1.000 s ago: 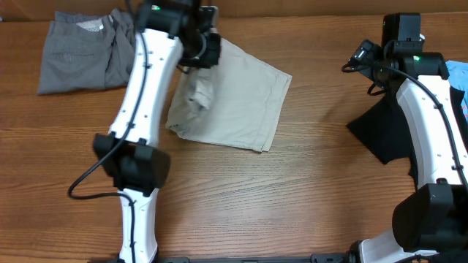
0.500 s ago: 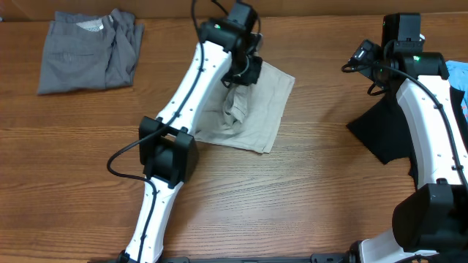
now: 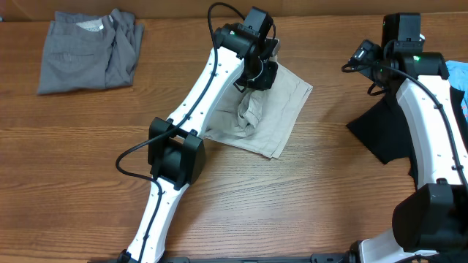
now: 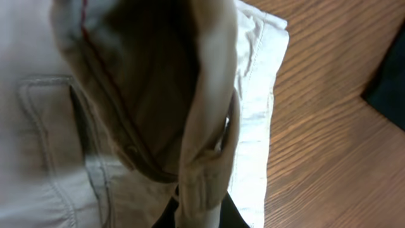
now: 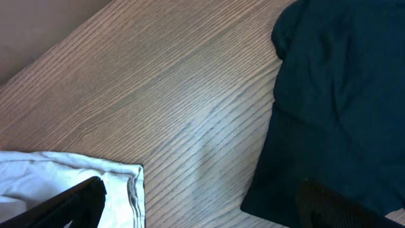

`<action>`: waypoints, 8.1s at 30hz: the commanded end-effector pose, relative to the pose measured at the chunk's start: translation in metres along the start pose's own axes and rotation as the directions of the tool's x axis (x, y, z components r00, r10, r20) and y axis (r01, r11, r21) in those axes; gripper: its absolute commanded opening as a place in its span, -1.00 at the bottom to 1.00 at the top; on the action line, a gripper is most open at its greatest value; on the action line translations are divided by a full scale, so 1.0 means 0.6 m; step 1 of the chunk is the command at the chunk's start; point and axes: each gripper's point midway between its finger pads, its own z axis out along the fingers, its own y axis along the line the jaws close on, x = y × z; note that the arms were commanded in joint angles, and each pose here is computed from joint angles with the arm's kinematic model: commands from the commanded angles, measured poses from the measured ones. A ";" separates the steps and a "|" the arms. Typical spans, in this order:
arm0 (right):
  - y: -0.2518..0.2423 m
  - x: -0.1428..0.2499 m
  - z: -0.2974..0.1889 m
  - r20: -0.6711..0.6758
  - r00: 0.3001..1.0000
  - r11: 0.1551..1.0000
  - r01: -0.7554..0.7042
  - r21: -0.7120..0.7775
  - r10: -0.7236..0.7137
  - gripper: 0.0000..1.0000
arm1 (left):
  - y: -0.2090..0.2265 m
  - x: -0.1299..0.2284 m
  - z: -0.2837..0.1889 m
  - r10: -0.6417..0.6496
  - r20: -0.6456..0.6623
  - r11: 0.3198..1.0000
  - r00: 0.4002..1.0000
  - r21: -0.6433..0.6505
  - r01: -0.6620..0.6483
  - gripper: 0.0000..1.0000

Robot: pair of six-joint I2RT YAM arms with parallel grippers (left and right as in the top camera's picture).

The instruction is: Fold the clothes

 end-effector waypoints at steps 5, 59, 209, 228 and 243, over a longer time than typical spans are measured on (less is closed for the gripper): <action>0.003 -0.011 -0.008 0.021 1.000 1.000 -0.003 -0.009 0.003 1.00 | -0.075 0.026 0.038 0.034 -0.066 0.990 0.997 0.142 -0.025 -0.92; 0.003 -0.011 -0.008 0.021 1.000 1.000 -0.003 -0.009 0.003 1.00 | -0.149 0.121 0.173 0.197 -0.173 0.970 0.965 0.175 -0.167 0.22; 0.003 -0.011 -0.008 0.021 1.000 1.000 -0.003 -0.009 0.003 1.00 | 0.155 0.228 0.041 -0.146 -0.520 0.921 0.841 0.238 0.308 -0.92; 0.003 -0.011 -0.008 0.021 1.000 1.000 -0.003 -0.009 0.003 1.00 | 0.244 0.061 -0.017 -0.096 -0.132 0.972 0.987 0.199 0.122 1.00; 0.003 -0.011 -0.008 0.021 1.000 1.000 -0.003 -0.009 0.003 1.00 | 0.181 0.105 0.101 -0.051 -0.261 0.920 0.964 0.364 0.147 1.00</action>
